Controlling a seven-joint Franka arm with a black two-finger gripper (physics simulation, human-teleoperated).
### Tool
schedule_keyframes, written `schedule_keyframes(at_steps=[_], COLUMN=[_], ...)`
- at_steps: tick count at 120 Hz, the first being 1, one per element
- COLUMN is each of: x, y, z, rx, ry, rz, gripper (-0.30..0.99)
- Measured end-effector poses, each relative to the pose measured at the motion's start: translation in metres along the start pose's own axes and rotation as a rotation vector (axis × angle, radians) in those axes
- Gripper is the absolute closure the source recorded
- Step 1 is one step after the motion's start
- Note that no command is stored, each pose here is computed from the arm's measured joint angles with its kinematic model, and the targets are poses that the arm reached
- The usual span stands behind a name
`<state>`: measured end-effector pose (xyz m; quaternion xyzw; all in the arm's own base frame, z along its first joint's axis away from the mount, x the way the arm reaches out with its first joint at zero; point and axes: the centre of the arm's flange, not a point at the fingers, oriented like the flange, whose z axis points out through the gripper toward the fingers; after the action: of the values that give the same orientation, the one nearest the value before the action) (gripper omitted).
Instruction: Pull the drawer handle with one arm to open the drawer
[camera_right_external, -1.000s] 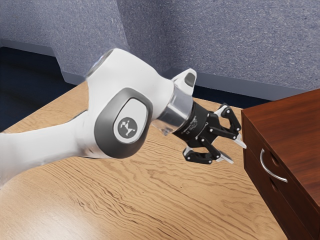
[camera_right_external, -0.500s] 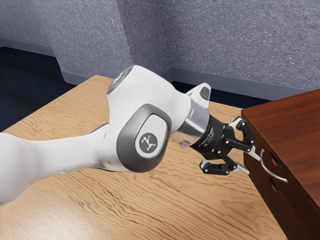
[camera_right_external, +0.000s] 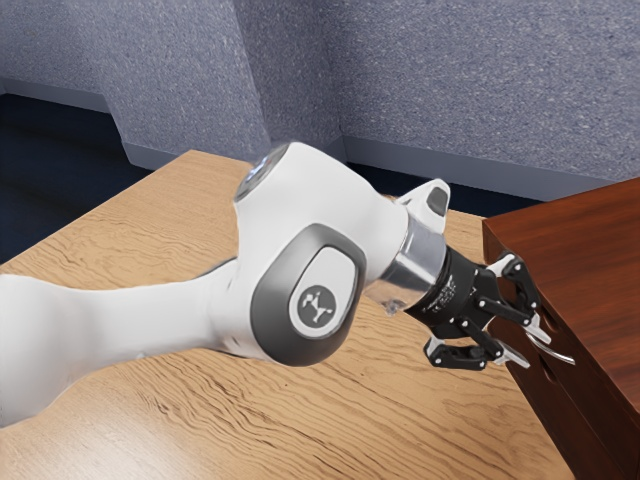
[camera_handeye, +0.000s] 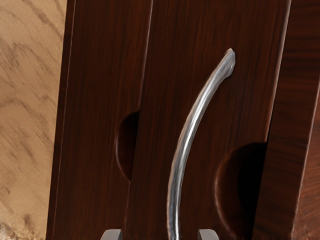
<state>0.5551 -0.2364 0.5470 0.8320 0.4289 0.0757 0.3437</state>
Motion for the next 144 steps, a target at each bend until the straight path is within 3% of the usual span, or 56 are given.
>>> schedule_keyframes(at_steps=[64, 144], x=[-0.017, 0.019], y=[0.002, -0.006], z=[0.009, 0.003], rx=[-0.004, -0.003], ry=[-0.015, 0.024], rz=[0.027, -0.02], gripper=[0.6, 0.61])
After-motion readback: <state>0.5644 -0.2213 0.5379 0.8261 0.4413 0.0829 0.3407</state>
